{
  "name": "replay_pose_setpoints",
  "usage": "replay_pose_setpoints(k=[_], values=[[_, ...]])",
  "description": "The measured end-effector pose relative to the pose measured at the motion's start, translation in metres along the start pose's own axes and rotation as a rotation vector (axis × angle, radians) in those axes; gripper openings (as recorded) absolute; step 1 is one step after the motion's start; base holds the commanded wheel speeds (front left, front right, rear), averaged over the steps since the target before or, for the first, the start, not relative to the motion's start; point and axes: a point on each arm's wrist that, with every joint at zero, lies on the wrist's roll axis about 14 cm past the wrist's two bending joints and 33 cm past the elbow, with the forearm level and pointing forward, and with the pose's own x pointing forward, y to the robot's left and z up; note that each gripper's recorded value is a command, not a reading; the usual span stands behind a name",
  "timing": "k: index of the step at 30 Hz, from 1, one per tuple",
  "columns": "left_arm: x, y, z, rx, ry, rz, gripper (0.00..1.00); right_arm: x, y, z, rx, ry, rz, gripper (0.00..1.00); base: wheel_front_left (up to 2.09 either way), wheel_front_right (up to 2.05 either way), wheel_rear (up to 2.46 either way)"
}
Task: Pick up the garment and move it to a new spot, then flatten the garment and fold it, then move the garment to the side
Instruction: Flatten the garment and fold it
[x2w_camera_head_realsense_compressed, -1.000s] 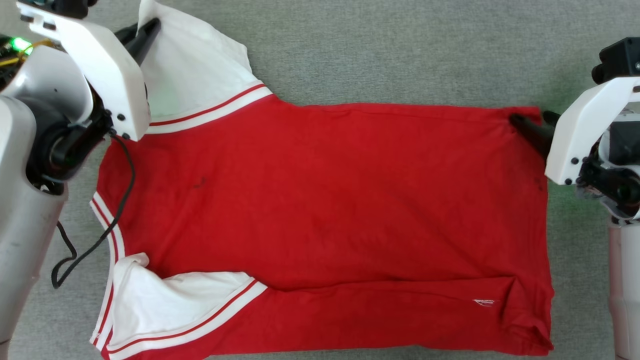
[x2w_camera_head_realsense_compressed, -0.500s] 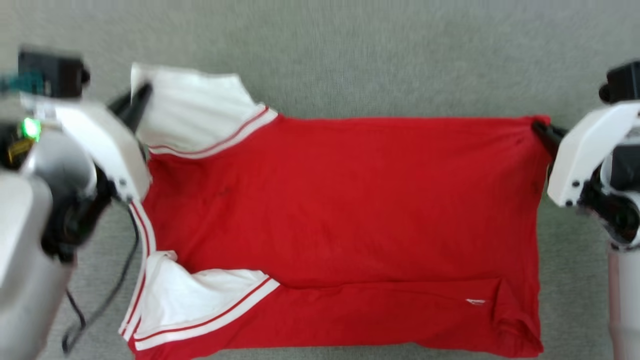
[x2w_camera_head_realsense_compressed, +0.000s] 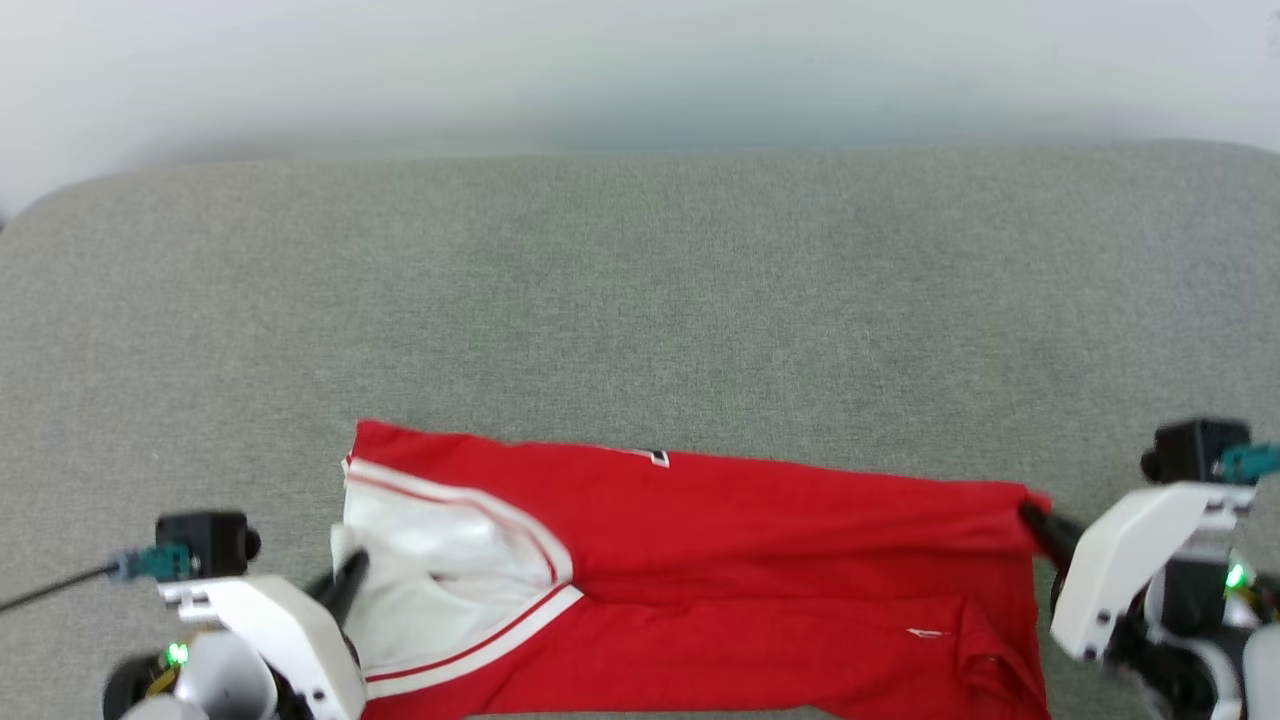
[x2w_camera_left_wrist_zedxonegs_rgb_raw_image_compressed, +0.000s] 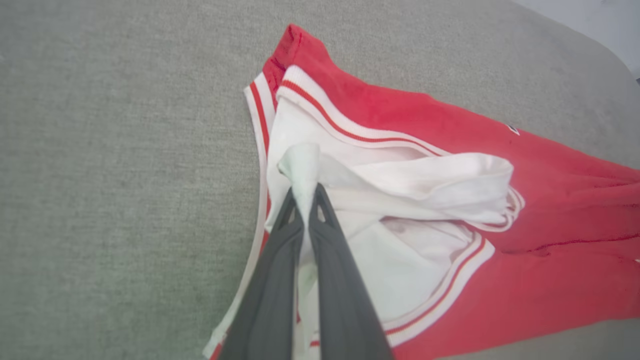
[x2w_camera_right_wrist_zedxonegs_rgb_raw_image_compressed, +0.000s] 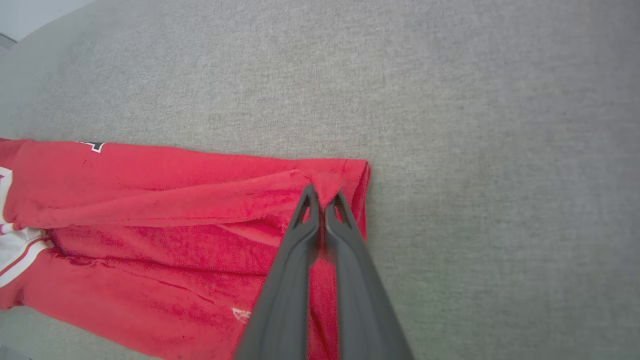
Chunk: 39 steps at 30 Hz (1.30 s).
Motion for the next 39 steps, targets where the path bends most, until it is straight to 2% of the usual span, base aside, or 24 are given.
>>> replay_pose_setpoints(k=[3,4,5,6,9,13,17,21,24,31,35,39], values=[[-0.008,0.002,-0.028,-0.07,0.057,0.01,0.0,-0.005,-0.002,-0.031,0.044,0.047,-0.003,0.0,0.0,0.0,0.0],[-0.01,0.004,-0.037,-0.083,0.078,0.019,0.33,-0.006,-0.003,-0.041,0.062,0.064,-0.005,0.02,0.0,0.0,0.0],[-0.01,0.005,-0.044,-0.104,0.094,0.024,0.64,-0.007,-0.005,-0.051,0.083,0.078,-0.007,0.34,0.0,0.0,0.0],[-0.01,0.006,-0.05,-0.115,0.104,0.027,1.0,-0.008,-0.006,-0.06,0.093,0.093,-0.011,1.0,0.0,0.0,0.0],[-0.008,0.011,-0.056,-0.107,0.097,0.053,1.0,-0.01,-0.01,-0.073,0.114,0.08,-0.025,1.0,0.0,0.0,0.0],[-0.007,0.009,-0.04,-0.073,-0.009,0.074,1.0,-0.016,-0.003,-0.061,0.104,-0.033,-0.007,1.0,0.0,0.0,0.0],[-0.008,-0.016,-0.005,-0.056,-0.169,0.003,1.0,-0.029,-0.001,-0.032,0.07,-0.161,0.01,1.0,0.0,0.0,0.0],[-0.016,-0.037,0.029,-0.015,-0.329,-0.056,1.0,-0.045,-0.01,-0.012,0.042,-0.22,-0.003,1.0,0.0,0.0,0.0],[-0.026,-0.047,0.052,0.035,-0.444,-0.064,1.0,-0.055,-0.018,-0.007,0.042,-0.21,-0.024,1.0,0.0,0.0,0.0],[-0.055,-0.056,0.085,0.149,-0.657,-0.013,1.0,-0.06,-0.034,-0.023,0.047,-0.044,-0.072,1.0,0.0,0.0,0.0],[-0.071,-0.058,0.099,0.201,-0.751,0.024,1.0,-0.041,-0.025,-0.044,0.059,0.086,-0.053,1.0,0.0,0.0,0.0],[-0.072,-0.055,0.102,0.196,-0.765,0.04,1.0,-0.018,-0.01,-0.053,0.073,0.145,-0.013,1.0,0.0,0.0,0.0]])
